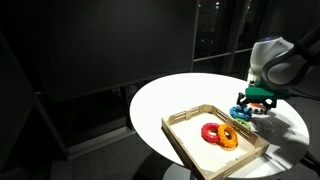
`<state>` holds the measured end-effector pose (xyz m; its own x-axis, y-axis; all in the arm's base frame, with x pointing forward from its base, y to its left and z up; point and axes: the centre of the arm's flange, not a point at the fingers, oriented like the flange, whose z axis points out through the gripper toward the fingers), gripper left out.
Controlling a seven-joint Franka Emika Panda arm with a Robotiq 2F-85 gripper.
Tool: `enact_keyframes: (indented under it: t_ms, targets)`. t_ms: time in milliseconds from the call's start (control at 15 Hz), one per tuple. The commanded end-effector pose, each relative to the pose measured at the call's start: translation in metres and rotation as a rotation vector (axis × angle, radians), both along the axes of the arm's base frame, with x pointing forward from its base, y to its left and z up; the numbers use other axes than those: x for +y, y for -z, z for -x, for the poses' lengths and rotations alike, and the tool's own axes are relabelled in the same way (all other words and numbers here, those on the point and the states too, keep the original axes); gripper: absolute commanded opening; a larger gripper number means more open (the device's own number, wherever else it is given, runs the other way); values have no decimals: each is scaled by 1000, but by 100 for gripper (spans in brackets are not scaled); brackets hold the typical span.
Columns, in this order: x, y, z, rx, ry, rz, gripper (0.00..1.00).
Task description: Put the blue ring on the tray
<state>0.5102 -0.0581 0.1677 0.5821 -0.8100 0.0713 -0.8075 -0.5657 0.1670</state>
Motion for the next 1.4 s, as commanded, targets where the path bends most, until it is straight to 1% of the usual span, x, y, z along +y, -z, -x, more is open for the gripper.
enact_keyframes:
  t_ms: [0,133,333,400,600,667,867,1067,1333]
  targets:
    - [-3,4,-9,-3,-9,5,78]
    - [-2,5,-10,-1,-6,9,70]
    - [-2,4,-12,-3,2,18,44]
    - [-2,3,-12,-7,7,24,37]
    - [0,-15,-13,-27,20,31,13]
    - [2,-20,-14,-36,23,35,9]
    - [12,-44,-17,-62,17,24,10]
    - [29,-70,-20,-86,-15,1,10]
    - [59,-101,-23,-96,-82,-56,10]
